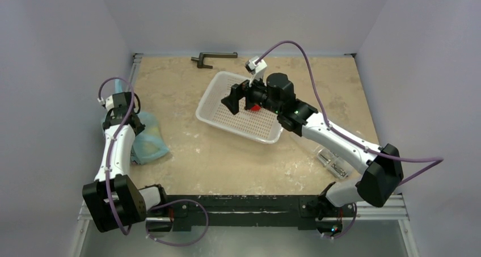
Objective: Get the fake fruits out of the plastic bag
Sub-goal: Move the plastic bag to the center of the board.
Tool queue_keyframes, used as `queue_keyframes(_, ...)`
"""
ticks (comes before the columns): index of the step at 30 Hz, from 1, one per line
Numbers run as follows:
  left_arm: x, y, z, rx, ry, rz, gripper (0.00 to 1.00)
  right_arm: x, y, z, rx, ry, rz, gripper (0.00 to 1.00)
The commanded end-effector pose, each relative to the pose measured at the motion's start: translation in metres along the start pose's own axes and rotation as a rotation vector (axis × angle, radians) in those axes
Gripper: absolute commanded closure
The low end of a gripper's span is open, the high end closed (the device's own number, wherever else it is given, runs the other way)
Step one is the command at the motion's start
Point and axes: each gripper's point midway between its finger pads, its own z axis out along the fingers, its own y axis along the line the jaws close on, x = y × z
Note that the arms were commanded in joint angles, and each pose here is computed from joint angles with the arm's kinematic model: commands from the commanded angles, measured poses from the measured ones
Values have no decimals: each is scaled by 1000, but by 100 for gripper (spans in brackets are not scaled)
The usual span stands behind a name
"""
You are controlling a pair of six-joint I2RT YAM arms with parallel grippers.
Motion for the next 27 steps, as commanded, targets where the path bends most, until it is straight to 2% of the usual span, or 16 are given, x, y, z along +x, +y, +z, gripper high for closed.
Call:
queue_keyframes(1,-12,-15,-5,87,-16,19,78,-26,18,0,-70,-58,-27,1)
queue_keyframes(6,-3,-31,-13,199,20,37,93,-18,21,5,-86,-44,-23,1)
queue_keyframes(10,15,-55,-33,319,44,77,100,-19,24,4,-84,-48,-26,1)
queue_keyframes(14,54,-81,-58,463,123,92,100,-23,26,0,-76,-59,-27,1)
queue_keyframes(19,101,-84,-79,598,248,27,100,-23,34,1,-96,-58,-17,1)
queue_keyframes(27,152,-92,-116,786,296,-35,100,-2,52,17,-123,-9,-22,1)
